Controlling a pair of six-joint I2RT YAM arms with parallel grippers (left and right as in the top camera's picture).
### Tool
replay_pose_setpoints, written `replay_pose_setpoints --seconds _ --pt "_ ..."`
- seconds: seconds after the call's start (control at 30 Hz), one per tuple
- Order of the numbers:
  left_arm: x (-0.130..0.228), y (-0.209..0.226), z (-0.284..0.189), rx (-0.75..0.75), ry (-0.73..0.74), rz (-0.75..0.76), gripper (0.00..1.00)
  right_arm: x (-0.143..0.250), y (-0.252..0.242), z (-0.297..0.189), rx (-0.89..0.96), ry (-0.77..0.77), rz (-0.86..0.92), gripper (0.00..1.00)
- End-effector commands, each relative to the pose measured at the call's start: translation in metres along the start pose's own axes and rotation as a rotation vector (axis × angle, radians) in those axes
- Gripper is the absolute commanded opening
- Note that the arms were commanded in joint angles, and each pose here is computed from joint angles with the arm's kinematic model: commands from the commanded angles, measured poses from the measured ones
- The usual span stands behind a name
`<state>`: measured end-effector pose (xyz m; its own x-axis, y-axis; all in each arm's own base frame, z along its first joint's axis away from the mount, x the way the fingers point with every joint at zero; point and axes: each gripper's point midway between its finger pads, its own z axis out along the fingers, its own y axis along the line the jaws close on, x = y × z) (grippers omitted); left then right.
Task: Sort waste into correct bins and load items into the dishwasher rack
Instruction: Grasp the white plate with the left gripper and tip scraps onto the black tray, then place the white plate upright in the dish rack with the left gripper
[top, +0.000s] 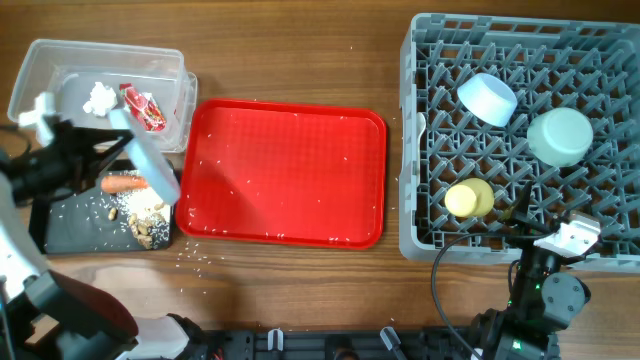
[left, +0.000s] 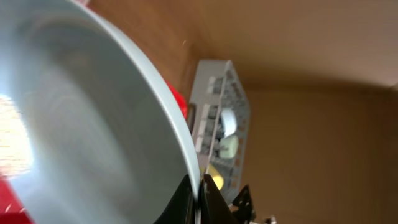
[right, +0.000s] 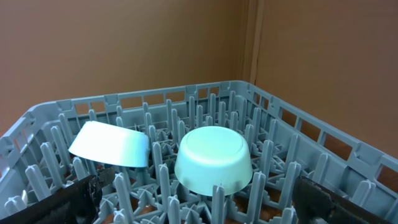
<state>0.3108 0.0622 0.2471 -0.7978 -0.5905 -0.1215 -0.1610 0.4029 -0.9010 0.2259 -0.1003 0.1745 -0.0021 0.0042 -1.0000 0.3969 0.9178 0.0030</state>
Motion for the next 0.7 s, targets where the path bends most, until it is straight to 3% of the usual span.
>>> replay_pose_setpoints --seconds 0.0,0.07,0.13,0.3,0.5,0.57,0.67 --pt "-0.006 0.004 -0.034 0.156 -0.156 0.005 0.04 -0.002 -0.003 0.0 0.014 -0.011 0.016 1.0" --pt "-0.009 0.013 -0.058 0.198 -0.251 -0.038 0.04 -0.002 -0.003 0.0 0.014 -0.011 0.016 1.0" --pt "-0.007 0.012 -0.056 0.199 -0.242 -0.044 0.04 -0.002 -0.003 0.0 0.014 -0.011 0.016 1.0" --pt "0.017 -0.012 0.001 0.199 -0.03 0.071 0.04 -0.002 -0.003 0.0 0.014 -0.011 0.016 1.0" --pt "0.096 -0.079 0.141 0.244 0.415 0.334 0.04 -0.002 -0.003 0.0 0.014 -0.011 0.016 1.0" --pt "0.111 -0.112 0.208 0.165 0.4 0.424 0.04 -0.002 -0.003 0.0 0.014 -0.011 0.016 1.0" --pt "0.154 -0.187 0.272 0.298 0.311 0.559 0.04 -0.002 -0.003 0.0 0.014 -0.011 0.016 1.0"
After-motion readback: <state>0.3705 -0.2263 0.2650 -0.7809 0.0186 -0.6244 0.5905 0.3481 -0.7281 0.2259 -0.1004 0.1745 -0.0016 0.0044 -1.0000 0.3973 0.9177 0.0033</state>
